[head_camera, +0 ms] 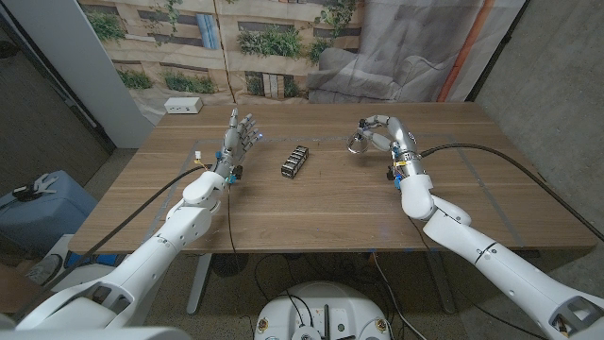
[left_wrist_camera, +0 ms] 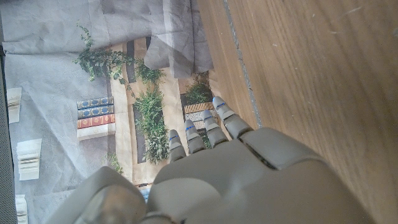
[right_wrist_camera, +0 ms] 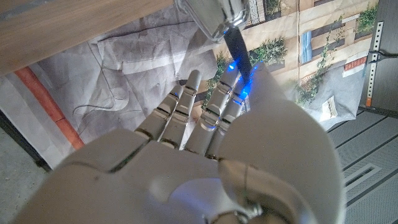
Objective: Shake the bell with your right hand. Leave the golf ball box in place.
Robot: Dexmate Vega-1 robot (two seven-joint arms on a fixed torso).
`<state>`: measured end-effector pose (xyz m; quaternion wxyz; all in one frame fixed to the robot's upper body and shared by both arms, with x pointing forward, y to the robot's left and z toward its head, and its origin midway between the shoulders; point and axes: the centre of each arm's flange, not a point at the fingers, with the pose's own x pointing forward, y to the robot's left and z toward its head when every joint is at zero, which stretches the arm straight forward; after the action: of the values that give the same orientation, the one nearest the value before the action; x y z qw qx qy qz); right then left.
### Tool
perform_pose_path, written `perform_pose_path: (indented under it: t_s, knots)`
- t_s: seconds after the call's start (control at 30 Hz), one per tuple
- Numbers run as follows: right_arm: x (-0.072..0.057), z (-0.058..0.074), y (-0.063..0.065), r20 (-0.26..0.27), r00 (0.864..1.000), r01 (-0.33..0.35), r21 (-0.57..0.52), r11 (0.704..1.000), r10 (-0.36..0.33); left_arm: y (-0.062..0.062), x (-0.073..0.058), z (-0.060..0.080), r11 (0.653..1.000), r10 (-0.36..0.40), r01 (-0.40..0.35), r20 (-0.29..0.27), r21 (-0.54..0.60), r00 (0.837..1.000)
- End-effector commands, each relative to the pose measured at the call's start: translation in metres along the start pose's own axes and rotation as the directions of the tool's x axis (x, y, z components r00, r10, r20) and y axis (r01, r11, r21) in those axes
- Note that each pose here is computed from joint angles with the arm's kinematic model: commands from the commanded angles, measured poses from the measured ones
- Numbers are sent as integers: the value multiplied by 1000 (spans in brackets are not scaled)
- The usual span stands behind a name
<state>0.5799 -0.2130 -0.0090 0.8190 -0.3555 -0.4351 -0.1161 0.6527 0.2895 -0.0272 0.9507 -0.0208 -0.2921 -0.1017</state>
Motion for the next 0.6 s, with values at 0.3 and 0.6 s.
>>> perform_pose_path:
  t_s: [0.3, 0.6]
  knots:
    - [-1, -1, 0, -10, 999, 33, -38, 999, -33, 0, 0, 0, 1000, 0, 0, 0, 0, 1000]
    - [0, -2, -4, -52, 999, 9, 48, 999, -7, 0, 0, 0, 1000, 0, 0, 0, 0, 1000]
